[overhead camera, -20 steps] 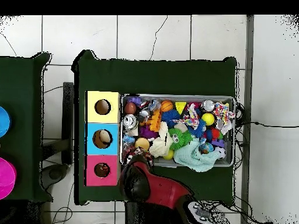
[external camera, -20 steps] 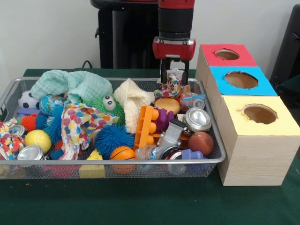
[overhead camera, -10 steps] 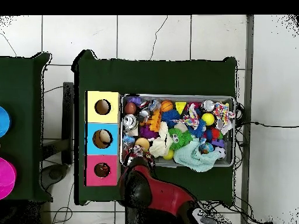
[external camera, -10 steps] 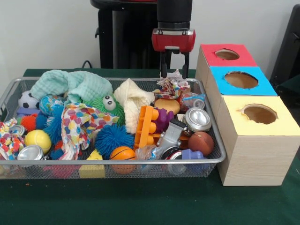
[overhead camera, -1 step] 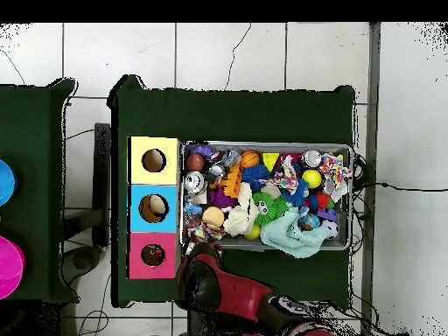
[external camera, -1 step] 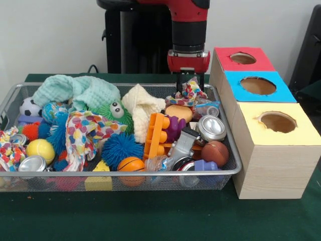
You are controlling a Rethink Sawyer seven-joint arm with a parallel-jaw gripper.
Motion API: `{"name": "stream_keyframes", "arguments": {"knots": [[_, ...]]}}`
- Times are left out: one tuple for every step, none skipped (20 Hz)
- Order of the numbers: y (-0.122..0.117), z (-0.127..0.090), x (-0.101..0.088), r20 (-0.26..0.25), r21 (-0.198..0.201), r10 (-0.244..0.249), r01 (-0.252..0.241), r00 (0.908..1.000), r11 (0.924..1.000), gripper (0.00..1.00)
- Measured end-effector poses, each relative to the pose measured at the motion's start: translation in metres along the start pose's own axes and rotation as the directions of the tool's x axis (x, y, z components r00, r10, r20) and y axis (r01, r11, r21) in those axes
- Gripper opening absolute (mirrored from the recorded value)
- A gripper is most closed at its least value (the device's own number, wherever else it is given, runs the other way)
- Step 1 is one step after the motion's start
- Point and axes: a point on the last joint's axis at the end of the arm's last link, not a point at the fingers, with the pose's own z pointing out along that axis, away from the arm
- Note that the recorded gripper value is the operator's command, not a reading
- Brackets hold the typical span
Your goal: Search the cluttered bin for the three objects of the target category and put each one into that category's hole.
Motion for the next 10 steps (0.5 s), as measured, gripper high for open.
{"name": "stream_keyframes", "arguments": {"knots": [[-0.001, 0.006, -0.001, 0.002, 0.0, 0.004, -0.004, 1.0, 1.0, 1.0], [-0.001, 0.01, -0.001, 0.004, 0.0, 0.006, -0.006, 1.0, 1.0, 1.0], [-0.001, 0.012, -0.002, 0.008, 0.0, 0.006, -0.006, 0.9999, 1.0, 1.0], [-0.001, 0.017, -0.004, 0.014, 0.0, 0.009, -0.009, 0.9999, 1.0, 1.0], [-0.001, 0.023, -0.004, 0.014, -0.001, 0.01, -0.01, 0.9998, 0.9999, 1.0], [-0.001, 0.027, -0.004, 0.013, -0.002, 0.012, -0.012, 0.9998, 0.9999, 1.0], [-0.001, 0.029, -0.004, 0.02, -0.005, 0.007, -0.007, 0.9998, 1.0, 1.0], [-0.001, 0.029, -0.005, 0.037, -0.005, -0.003, 0.003, 0.9993, 1.0, 1.0], [-0.001, 0.029, -0.004, 0.049, -0.006, -0.015, 0.015, 0.9987, 0.9999, 1.0], [-0.001, 0.029, -0.003, 0.065, -0.006, -0.029, 0.03, 0.9974, 0.9995, 1.0]]}}
